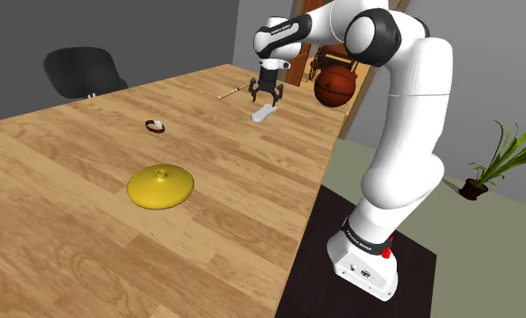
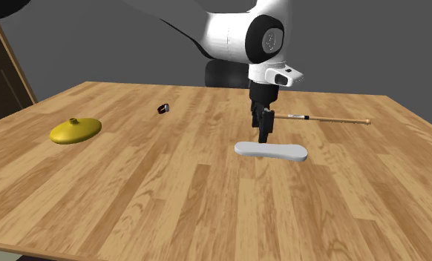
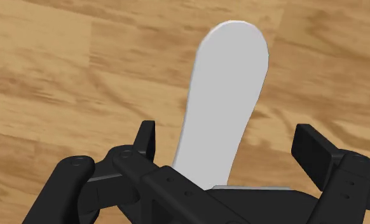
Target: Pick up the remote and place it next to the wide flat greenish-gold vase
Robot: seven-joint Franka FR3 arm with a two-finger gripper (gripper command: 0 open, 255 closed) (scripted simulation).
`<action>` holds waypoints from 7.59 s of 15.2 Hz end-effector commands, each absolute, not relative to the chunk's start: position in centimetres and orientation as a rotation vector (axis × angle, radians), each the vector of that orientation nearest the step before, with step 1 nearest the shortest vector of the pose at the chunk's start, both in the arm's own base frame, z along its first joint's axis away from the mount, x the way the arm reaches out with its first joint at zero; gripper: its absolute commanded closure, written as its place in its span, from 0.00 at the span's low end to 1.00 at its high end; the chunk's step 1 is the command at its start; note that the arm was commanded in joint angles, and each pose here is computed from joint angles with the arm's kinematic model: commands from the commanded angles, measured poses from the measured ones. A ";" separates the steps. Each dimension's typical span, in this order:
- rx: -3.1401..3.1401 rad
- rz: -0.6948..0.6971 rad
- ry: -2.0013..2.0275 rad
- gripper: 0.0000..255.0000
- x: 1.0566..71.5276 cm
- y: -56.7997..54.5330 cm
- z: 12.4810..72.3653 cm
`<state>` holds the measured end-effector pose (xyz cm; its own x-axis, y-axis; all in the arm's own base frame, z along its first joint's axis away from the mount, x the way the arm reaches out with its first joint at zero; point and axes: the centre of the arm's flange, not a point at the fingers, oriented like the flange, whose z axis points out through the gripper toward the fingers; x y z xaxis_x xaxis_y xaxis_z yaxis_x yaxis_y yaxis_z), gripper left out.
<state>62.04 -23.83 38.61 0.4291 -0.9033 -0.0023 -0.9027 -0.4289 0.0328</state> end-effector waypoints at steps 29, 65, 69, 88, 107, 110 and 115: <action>2.552 -0.005 -1.800 1.00 63.1 -27.6 33.9; 2.552 -0.005 -1.800 1.00 63.1 -14.4 47.4; 2.552 -0.005 -1.800 1.00 63.1 -9.2 47.4; 2.552 -0.005 -1.800 1.00 63.0 15.9 47.5; 2.552 -0.005 -1.800 1.00 63.0 33.0 44.4; 2.552 -0.005 -1.800 1.00 63.0 33.0 42.8; 2.552 -0.005 -1.800 1.00 63.0 33.0 40.2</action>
<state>63.06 32.97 40.78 0.3355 -0.9420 0.0082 -0.9419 -0.3354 0.0183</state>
